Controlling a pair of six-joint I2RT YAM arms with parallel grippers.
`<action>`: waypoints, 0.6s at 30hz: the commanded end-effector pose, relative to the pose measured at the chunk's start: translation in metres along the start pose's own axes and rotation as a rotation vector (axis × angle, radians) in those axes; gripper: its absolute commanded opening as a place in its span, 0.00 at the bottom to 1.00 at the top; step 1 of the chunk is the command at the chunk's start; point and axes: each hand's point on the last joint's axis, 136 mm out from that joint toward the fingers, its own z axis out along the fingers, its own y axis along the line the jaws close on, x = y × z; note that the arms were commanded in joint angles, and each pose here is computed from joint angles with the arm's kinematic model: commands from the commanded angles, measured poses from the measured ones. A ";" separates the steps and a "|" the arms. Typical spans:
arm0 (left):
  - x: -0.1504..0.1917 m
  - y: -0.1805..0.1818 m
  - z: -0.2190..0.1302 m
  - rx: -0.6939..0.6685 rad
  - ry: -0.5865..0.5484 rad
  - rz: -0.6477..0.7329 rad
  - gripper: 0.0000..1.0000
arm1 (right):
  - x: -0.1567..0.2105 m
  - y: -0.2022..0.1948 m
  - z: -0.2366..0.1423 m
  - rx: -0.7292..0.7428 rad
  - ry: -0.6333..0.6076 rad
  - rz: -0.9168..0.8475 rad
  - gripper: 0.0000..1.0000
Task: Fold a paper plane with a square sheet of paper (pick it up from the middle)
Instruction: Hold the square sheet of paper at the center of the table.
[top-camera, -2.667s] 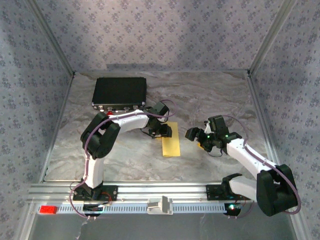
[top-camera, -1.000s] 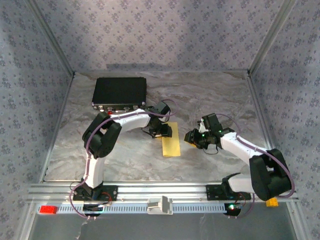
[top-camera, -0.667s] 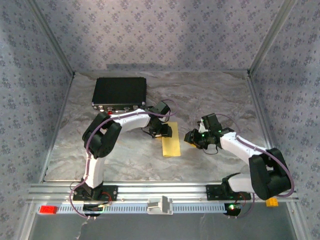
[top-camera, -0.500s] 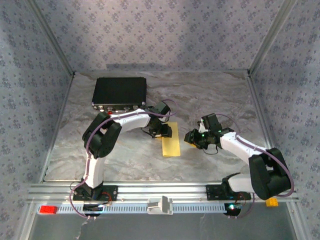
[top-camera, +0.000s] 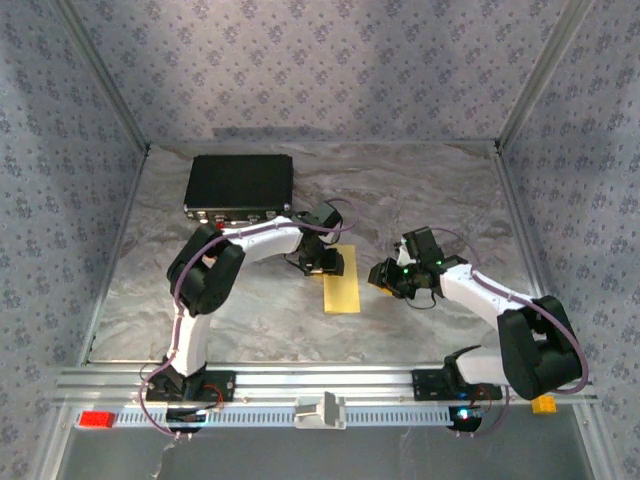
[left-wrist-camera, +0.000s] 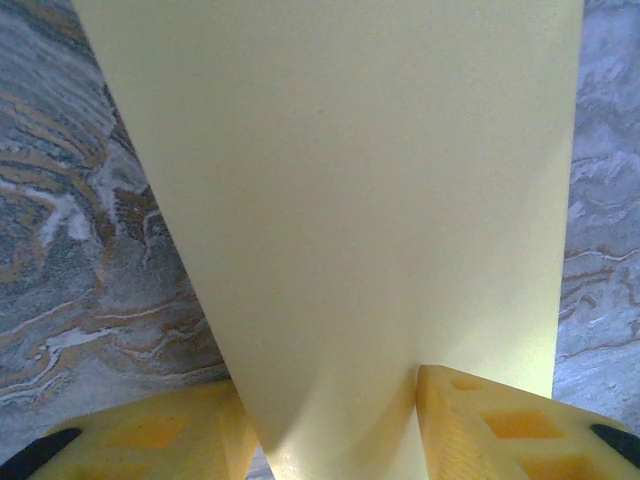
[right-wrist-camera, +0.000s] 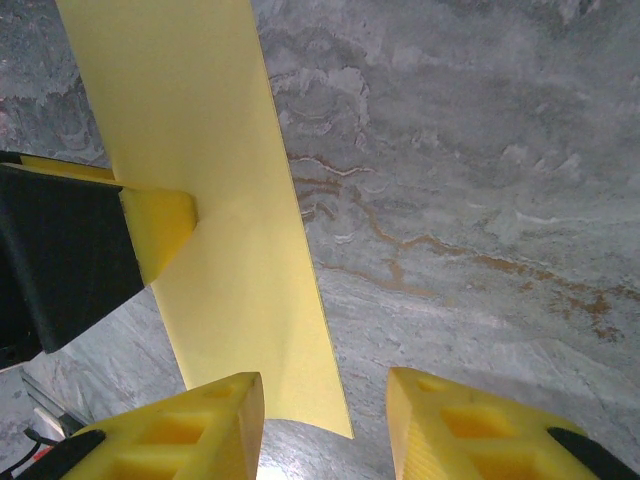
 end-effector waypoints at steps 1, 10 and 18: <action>0.014 0.045 0.045 -0.157 0.056 0.010 0.48 | -0.002 0.006 0.000 -0.006 0.002 -0.027 0.39; 0.014 0.046 0.048 -0.159 0.058 0.006 0.48 | -0.001 0.006 0.001 -0.004 0.004 -0.029 0.38; 0.015 0.046 0.049 -0.161 0.059 0.005 0.48 | -0.002 0.007 0.001 -0.012 0.005 -0.033 0.37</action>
